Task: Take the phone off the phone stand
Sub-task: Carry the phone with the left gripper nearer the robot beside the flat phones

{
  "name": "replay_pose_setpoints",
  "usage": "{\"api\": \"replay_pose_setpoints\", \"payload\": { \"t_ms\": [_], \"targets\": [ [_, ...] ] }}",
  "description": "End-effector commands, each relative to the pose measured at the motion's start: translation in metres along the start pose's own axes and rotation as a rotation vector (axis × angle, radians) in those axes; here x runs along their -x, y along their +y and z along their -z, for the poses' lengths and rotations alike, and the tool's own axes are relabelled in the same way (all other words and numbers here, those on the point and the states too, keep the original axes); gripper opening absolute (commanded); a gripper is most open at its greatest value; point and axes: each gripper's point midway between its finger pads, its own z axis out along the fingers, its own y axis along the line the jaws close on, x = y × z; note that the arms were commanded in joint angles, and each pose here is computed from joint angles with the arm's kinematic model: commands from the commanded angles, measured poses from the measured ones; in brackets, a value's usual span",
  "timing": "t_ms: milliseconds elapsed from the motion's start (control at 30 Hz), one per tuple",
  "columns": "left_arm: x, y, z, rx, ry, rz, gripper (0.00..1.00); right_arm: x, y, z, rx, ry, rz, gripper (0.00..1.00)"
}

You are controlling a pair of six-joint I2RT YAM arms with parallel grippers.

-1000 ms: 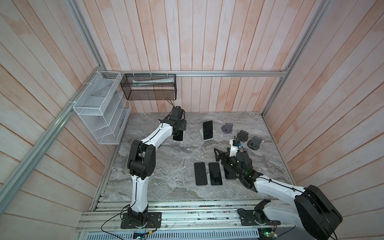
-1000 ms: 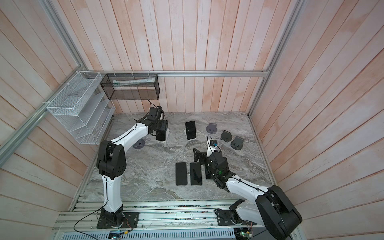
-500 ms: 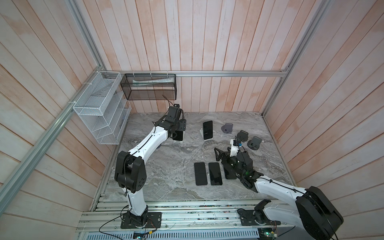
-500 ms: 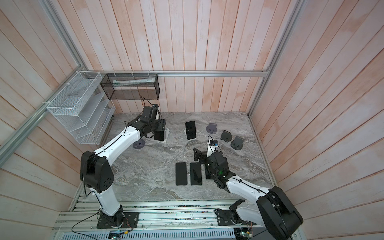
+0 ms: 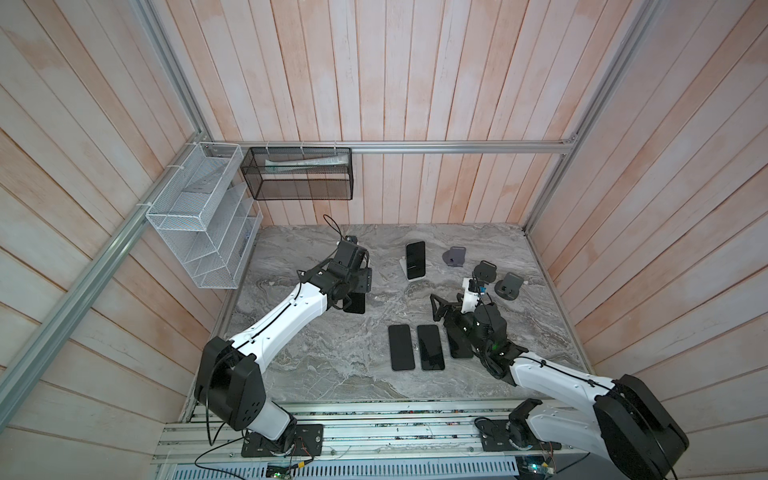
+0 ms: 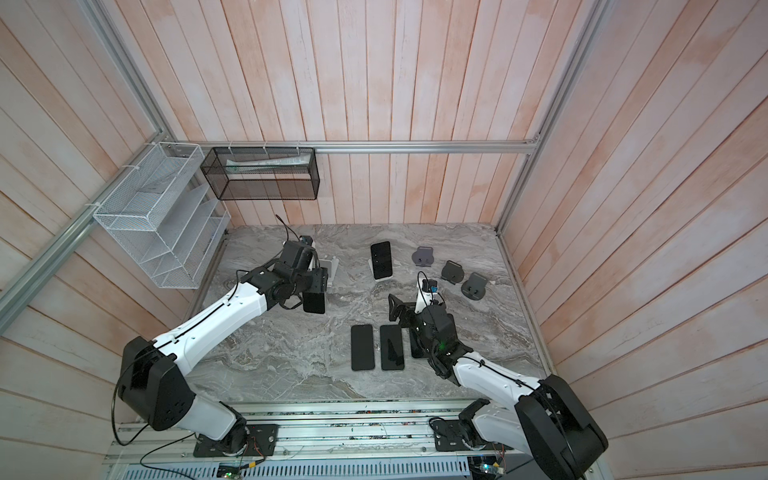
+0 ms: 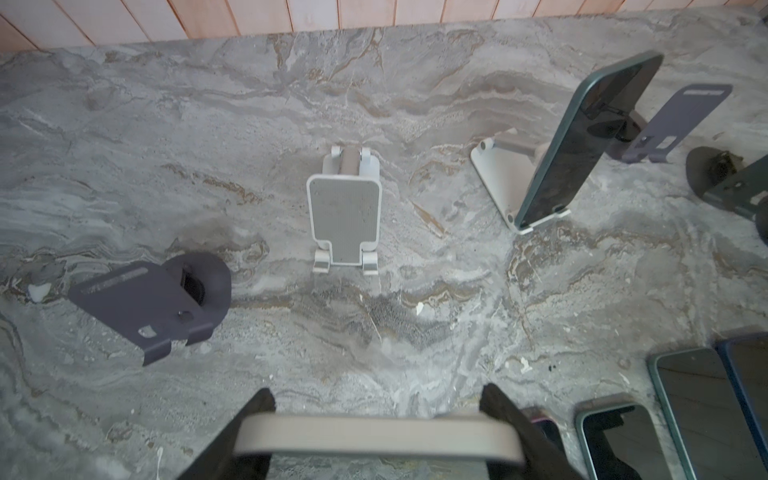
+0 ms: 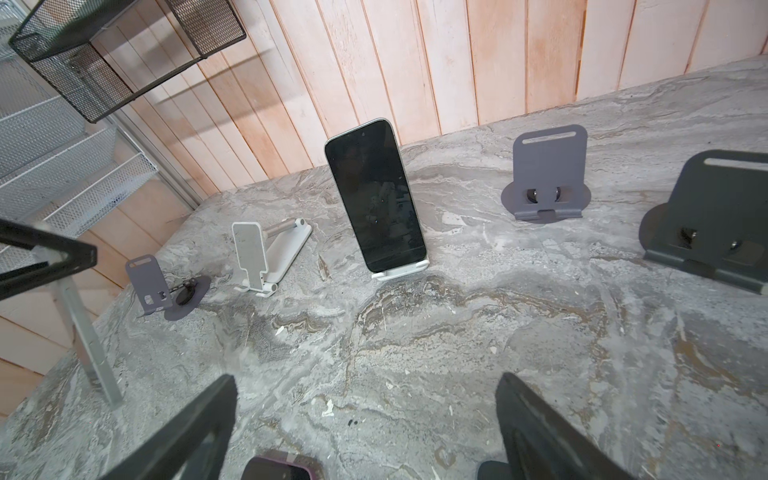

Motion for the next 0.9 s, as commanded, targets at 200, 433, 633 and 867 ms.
{"api": "replay_pose_setpoints", "payload": {
  "t_ms": [200, 433, 633, 867],
  "targets": [
    [-0.013, -0.022, 0.03, -0.004, -0.069, 0.067, 0.62, 0.016, -0.024, 0.024, -0.094, -0.141, -0.086, 0.98],
    [-0.019, -0.036, 0.018, -0.036, -0.057, 0.068, 0.62, 0.007, -0.004, 0.012, 0.007, -0.073, -0.06, 0.98],
    [-0.03, -0.05, -0.001, -0.08, -0.012, 0.071, 0.62, 0.006, 0.026, 0.017, 0.18, -0.062, -0.051, 0.98],
    [-0.044, -0.039, -0.009, -0.017, 0.03, 0.052, 0.6, 0.005, 0.044, 0.024, 0.297, -0.055, -0.064, 0.98]
  ]
}}
